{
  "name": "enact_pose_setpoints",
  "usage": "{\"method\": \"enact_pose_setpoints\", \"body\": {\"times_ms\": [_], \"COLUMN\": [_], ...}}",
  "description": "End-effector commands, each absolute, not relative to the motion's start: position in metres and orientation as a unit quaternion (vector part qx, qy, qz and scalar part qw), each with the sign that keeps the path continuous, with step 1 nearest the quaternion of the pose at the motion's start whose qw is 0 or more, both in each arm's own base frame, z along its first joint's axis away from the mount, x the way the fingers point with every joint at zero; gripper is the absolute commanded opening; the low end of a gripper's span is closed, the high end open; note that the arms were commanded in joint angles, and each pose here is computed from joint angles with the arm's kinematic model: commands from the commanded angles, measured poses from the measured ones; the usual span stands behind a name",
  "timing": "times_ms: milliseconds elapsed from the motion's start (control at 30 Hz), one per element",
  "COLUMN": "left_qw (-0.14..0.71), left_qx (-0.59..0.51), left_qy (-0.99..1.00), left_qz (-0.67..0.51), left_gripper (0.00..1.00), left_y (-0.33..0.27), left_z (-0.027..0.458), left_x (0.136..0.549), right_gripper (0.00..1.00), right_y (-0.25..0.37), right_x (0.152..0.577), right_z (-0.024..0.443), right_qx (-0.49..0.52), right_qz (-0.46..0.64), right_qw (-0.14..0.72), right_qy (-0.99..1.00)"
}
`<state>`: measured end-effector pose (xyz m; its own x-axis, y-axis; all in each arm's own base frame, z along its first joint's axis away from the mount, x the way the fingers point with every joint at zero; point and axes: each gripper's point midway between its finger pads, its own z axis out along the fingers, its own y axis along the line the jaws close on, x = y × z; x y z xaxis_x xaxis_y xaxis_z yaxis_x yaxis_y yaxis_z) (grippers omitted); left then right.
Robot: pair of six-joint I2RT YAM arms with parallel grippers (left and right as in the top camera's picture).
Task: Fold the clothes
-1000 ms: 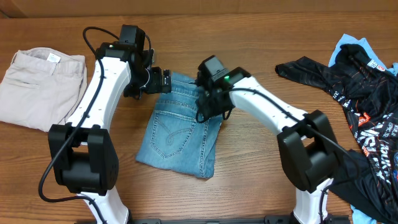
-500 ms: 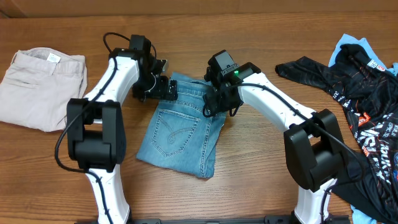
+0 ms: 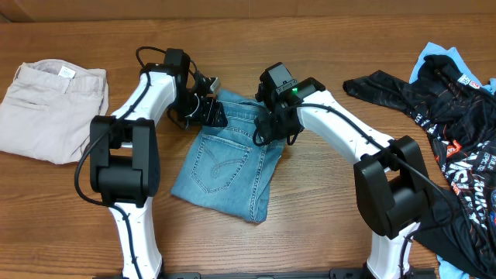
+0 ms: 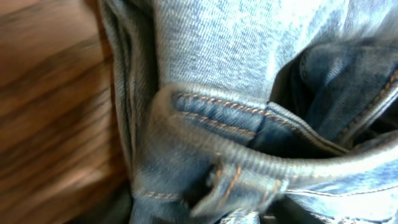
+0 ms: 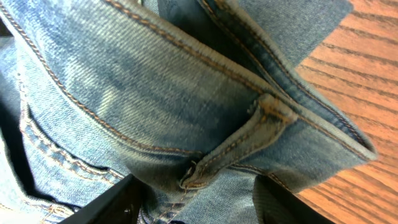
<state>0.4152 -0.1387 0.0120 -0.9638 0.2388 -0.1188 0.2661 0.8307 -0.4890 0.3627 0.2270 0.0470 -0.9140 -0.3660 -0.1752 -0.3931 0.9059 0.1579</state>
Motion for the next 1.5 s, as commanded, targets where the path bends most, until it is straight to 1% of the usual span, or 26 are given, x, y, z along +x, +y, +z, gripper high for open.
{"method": "enact_pose_setpoints", "body": {"times_ms": [0,33,67,133,200,367,500,633,800,933,1233,1467], "left_qw": [0.003,0.004,0.005,0.006,0.002,0.011,0.061,0.115,0.16,0.188,0.28,0.307], "left_qx": [0.148,0.15,0.155,0.158,0.156,0.126,0.051,0.001,-0.03,-0.032,-0.01,-0.018], "left_qy": [0.951,0.951,0.95,0.95,0.955,0.975,0.991,0.992,0.986,0.978,0.95,0.93], "left_qz": [-0.272,-0.272,-0.272,-0.27,-0.253,-0.181,-0.103,-0.046,0.038,0.08,0.135,0.201], "left_gripper": [0.42,0.37,0.27,0.14,0.05,0.04,0.04,0.04,0.04,0.04,0.04,0.04], "left_y": [-0.151,-0.151,-0.151,-0.149,-0.141,-0.1,-0.044,0.012,0.073,0.102,0.147,0.194], "left_z": [-0.008,-0.008,-0.008,-0.008,-0.009,0.011,0.054,0.107,0.156,0.182,0.214,0.232], "left_x": [0.405,0.406,0.406,0.406,0.405,0.413,0.427,0.424,0.41,0.404,0.435,0.439], "right_gripper": [0.6,0.6,0.6,0.6,0.61,0.61,0.62,0.62,0.62,0.62,0.62,0.62], "right_y": [0.22,0.217,0.214,0.206,0.192,0.15,0.112,0.075,0.054,0.054,0.054,0.054], "right_x": [0.369,0.371,0.374,0.381,0.388,0.401,0.403,0.4,0.392,0.391,0.389,0.389], "right_z": [0.063,0.066,0.069,0.082,0.1,0.147,0.178,0.196,0.197,0.196,0.196,0.195], "right_qx": [-0.186,-0.182,-0.177,-0.163,-0.149,-0.105,-0.062,-0.021,0.002,0.003,0.004,0.005], "right_qz": [0.091,0.087,0.083,0.076,0.064,0.044,0.041,0.034,0.026,0.026,0.026,0.026], "right_qw": [0.094,0.099,0.105,0.122,0.144,0.196,0.224,0.237,0.223,0.221,0.217,0.217], "right_qy": [0.974,0.974,0.975,0.976,0.976,0.974,0.972,0.971,0.974,0.975,0.976,0.976]}}
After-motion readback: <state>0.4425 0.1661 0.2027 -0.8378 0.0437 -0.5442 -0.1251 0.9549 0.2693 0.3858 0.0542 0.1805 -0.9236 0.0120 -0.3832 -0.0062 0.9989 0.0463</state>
